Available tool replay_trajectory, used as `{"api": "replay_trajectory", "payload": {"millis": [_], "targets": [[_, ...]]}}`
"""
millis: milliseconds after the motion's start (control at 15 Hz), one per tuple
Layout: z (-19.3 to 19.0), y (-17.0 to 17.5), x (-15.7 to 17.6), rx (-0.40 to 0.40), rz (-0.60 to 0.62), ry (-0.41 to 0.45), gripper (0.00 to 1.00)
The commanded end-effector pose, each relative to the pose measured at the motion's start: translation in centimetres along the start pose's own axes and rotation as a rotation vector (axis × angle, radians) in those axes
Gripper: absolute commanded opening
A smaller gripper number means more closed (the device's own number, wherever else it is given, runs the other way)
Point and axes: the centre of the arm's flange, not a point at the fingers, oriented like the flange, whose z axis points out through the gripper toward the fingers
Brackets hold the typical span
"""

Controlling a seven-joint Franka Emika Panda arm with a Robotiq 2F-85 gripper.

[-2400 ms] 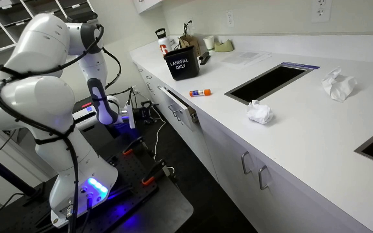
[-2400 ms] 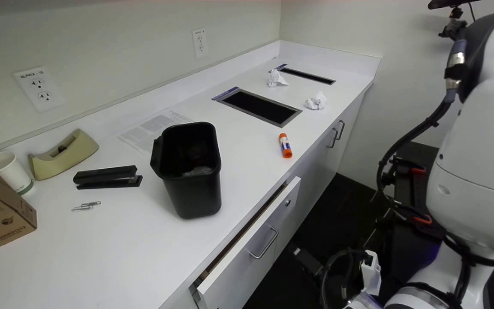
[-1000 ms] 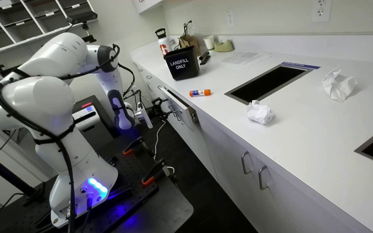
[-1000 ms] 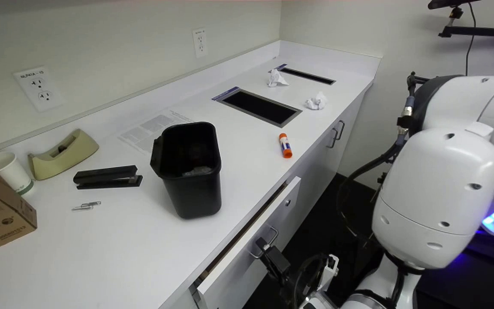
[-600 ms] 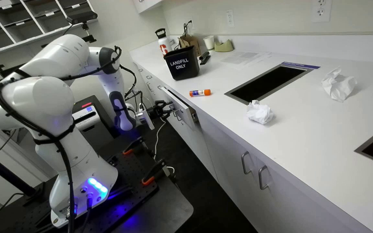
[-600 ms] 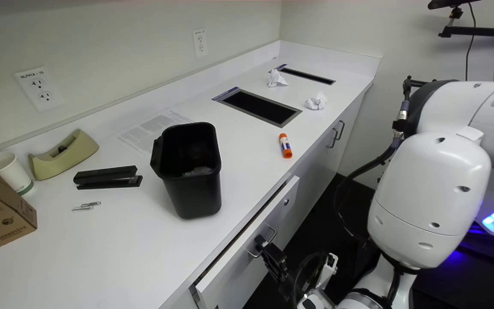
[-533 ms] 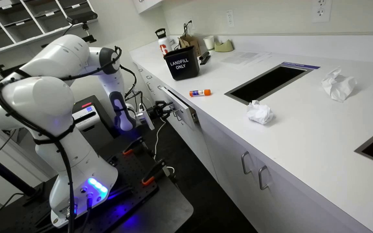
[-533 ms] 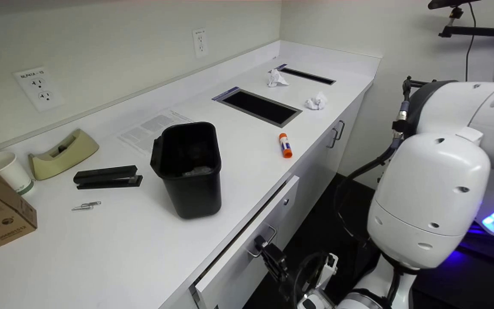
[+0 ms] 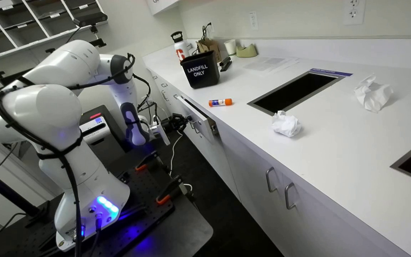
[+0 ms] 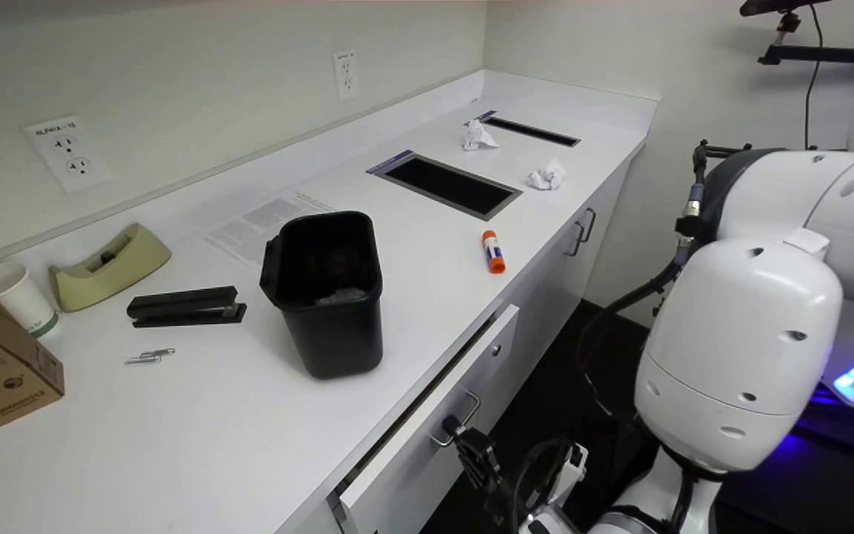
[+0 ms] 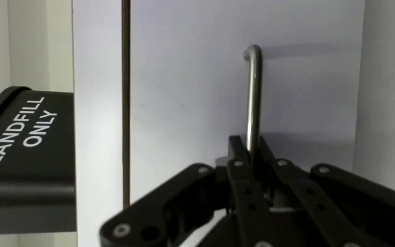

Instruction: Open the drawer

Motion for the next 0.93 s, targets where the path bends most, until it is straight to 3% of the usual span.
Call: {"api": "replay_trajectory", "payload": {"millis": [0,867], "targets": [[-3.4,-0.4,0.2,-0.003,0.017,-0.011,0.03],[-18.7,-0.9,-2.2,0.037,0.047,-0.106,0.03]]}}
